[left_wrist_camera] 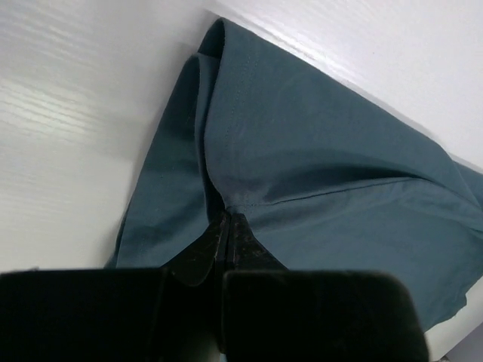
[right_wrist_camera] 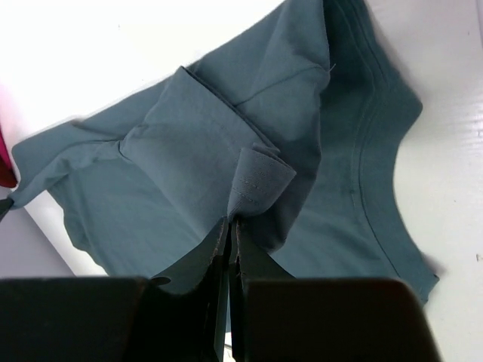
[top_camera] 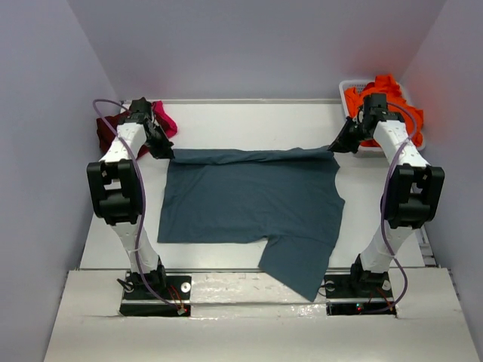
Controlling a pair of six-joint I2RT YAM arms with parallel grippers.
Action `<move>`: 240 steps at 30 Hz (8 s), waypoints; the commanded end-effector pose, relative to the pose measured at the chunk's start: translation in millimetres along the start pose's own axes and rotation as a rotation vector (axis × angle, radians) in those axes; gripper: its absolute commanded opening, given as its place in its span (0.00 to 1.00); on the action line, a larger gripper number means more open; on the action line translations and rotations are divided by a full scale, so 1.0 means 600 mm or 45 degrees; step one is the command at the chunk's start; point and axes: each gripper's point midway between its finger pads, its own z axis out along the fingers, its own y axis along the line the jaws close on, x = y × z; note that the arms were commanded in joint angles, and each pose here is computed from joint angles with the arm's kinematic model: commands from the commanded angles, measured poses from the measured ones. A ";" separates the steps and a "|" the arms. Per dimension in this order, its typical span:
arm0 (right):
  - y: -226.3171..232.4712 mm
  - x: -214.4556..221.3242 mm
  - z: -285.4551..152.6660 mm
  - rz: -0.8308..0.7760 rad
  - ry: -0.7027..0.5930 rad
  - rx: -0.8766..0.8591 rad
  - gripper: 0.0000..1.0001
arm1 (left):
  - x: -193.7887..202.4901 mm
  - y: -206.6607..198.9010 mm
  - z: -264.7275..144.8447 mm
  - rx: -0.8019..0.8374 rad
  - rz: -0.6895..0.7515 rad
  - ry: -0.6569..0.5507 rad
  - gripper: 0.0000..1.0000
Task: Fold and stack the t-shirts
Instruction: Fold the tshirt
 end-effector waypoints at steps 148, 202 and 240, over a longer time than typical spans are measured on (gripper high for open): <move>0.071 0.081 0.185 -0.245 0.325 -0.059 0.34 | 0.082 -0.106 0.067 0.099 0.262 0.188 0.56; 0.094 0.342 0.052 -0.449 0.674 -0.125 0.07 | 0.089 -0.102 0.053 0.106 0.295 0.187 0.55; 0.071 0.045 0.160 -0.137 0.086 0.330 0.55 | 0.069 -0.049 0.046 -0.007 0.234 0.137 0.56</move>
